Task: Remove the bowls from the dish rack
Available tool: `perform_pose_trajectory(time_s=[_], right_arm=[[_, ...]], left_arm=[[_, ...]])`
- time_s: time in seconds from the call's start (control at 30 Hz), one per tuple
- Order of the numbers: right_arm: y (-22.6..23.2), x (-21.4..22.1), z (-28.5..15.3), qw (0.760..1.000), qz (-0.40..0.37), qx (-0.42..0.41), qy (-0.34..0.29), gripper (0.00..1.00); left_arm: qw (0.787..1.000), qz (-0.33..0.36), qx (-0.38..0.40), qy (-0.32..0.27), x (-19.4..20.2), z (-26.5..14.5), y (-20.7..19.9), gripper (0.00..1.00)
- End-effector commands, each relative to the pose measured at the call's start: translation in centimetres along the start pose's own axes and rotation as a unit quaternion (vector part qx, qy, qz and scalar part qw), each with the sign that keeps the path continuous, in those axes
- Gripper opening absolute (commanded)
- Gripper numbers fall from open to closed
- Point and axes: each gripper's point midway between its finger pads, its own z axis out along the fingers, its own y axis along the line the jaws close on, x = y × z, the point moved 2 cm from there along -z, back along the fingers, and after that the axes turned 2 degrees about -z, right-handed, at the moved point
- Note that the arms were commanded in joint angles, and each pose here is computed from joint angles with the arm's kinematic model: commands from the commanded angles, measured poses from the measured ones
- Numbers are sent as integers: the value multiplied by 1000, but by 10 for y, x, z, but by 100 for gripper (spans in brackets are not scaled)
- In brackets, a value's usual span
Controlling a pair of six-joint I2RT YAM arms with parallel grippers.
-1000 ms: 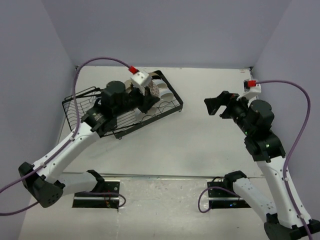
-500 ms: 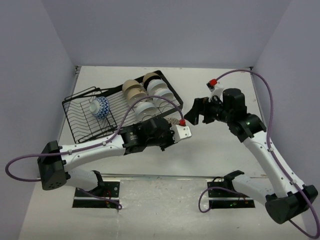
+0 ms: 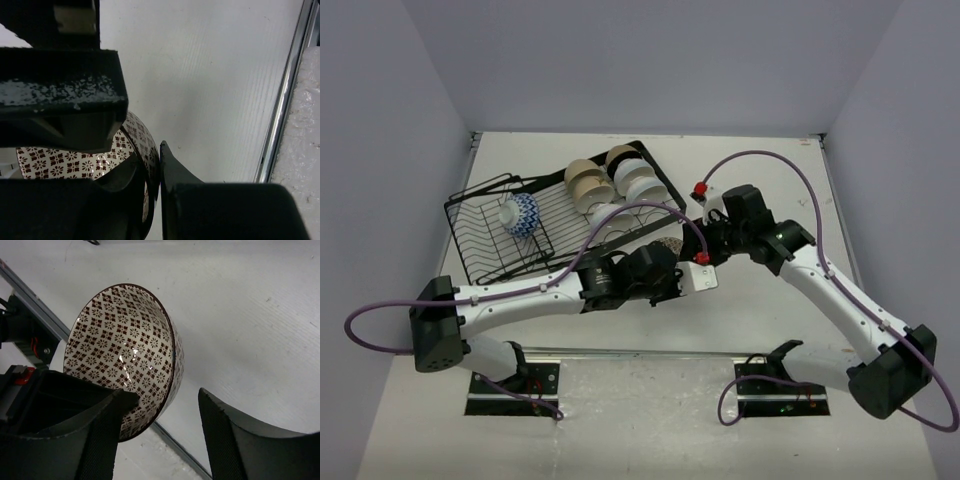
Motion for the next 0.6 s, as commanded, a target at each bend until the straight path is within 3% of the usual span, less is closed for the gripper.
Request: perform_pose_trajectory(time_s=[0.0, 0.1, 0.13, 0.2, 0.5, 0.53, 0.57], right_arm=[[-6, 4, 9, 1000, 2, 14, 11, 60], [-3, 2, 11, 1000, 2, 4, 9, 29], [-1, 0, 11, 1000, 2, 0, 5, 12], [0, -5, 9, 1000, 1, 0, -9, 0], [-10, -22, 8, 997, 10, 37, -62, 0], [-12, -24, 8, 997, 13, 45, -67, 0], [-16, -27, 7, 995, 18, 57, -75, 0]], left_arm=[[998, 22, -31, -53, -40, -7, 12, 0], [998, 23, -31, -52, -41, -3, 11, 0], [998, 23, -30, -49, -40, -1, 10, 0], [998, 24, -29, -45, -39, 3, 9, 0], [996, 18, -73, -40, -36, 5, 21, 0], [996, 15, -80, -38, -35, 4, 23, 24], [994, 9, -101, -36, -33, 4, 28, 41]])
